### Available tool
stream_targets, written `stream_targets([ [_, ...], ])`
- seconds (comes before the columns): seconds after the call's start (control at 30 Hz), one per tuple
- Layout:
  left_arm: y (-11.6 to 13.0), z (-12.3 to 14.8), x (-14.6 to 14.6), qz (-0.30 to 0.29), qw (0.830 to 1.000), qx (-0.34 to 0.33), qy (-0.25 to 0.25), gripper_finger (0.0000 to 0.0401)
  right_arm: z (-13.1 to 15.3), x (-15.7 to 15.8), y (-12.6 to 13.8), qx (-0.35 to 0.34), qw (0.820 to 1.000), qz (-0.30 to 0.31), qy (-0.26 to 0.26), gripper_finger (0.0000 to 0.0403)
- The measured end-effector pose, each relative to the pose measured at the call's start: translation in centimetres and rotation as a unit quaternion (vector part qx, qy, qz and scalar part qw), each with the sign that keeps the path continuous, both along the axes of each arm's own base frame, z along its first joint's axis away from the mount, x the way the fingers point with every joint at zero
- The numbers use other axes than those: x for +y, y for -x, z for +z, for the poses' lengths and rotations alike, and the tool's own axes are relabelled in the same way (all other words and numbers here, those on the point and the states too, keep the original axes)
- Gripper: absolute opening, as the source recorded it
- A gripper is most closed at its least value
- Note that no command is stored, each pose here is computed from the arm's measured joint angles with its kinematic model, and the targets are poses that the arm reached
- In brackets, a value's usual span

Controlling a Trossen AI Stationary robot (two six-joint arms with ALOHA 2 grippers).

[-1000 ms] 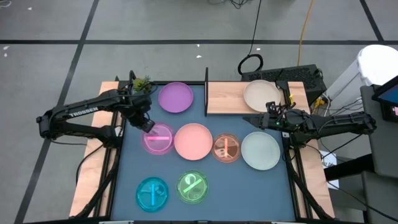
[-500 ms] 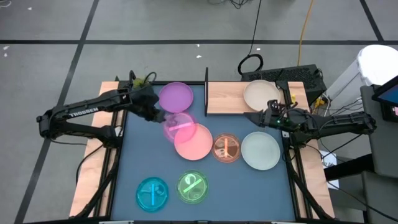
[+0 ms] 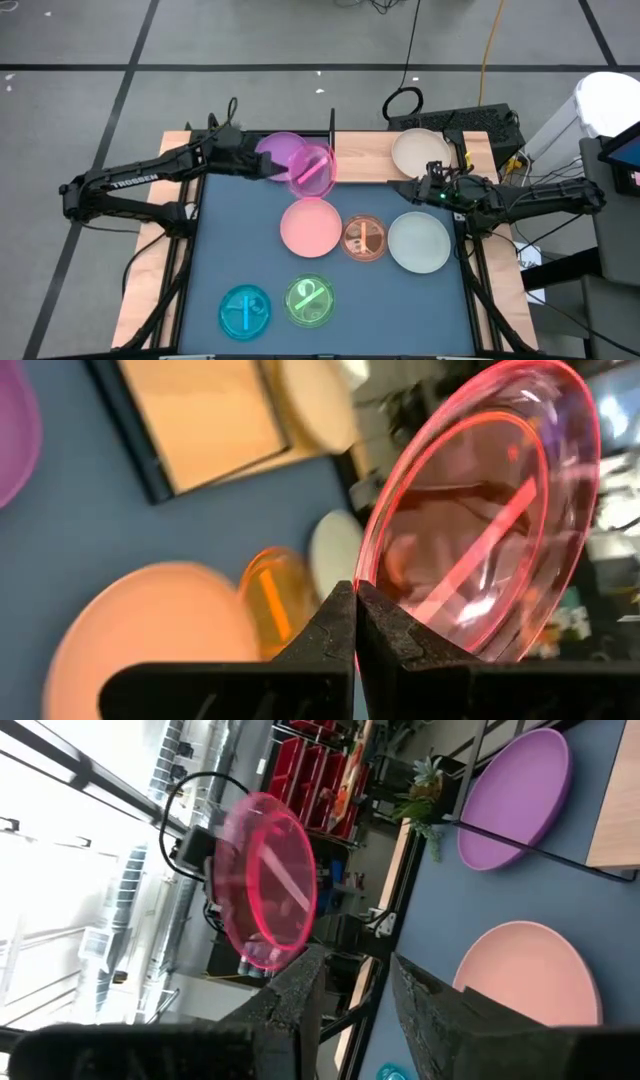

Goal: Place and stack plates onto a shelf
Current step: Put the transparent pink plate on the shelf

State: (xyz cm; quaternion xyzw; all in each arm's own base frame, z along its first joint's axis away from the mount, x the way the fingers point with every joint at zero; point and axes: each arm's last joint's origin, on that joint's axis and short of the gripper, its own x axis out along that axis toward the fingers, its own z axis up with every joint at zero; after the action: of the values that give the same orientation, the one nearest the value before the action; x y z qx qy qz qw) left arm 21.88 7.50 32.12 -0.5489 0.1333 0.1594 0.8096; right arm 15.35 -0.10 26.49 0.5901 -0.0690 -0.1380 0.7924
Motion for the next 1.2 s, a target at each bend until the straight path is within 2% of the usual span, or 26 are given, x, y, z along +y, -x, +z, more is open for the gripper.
stream_targets([
  [0.3,-0.4,1.2,0.3,0.043,0.997,-0.059,-0.004,0.0,0.3,0.0,0.4,-0.008,1.0,0.001,0.012,0.01],
  [0.5,-1.1,4.0,0.8,0.048,0.996,-0.06,-0.039,0.0,0.6,0.0,0.8,-0.018,1.0,0.001,0.019,0.01],
  [0.7,-3.5,8.2,2.7,0.043,0.993,-0.035,-0.105,0.0,0.9,0.0,1.1,-0.025,0.999,0.004,0.026,0.01],
  [0.8,-5.1,9.1,4.0,0.041,0.99,-0.022,-0.131,0.0,0.9,0.0,1.2,-0.025,0.999,0.013,0.027,0.01],
  [0.97,-7.9,9.4,6.4,0.038,0.989,-0.013,-0.144,0.0,0.8,0.1,1.1,-0.022,0.999,0.03,0.033,0.01],
  [1.2,-11.3,8.3,8.5,0.04,0.988,0.007,-0.152,0.0,0.8,0.2,1.1,-0.021,0.998,0.045,0.033,0.01],
])
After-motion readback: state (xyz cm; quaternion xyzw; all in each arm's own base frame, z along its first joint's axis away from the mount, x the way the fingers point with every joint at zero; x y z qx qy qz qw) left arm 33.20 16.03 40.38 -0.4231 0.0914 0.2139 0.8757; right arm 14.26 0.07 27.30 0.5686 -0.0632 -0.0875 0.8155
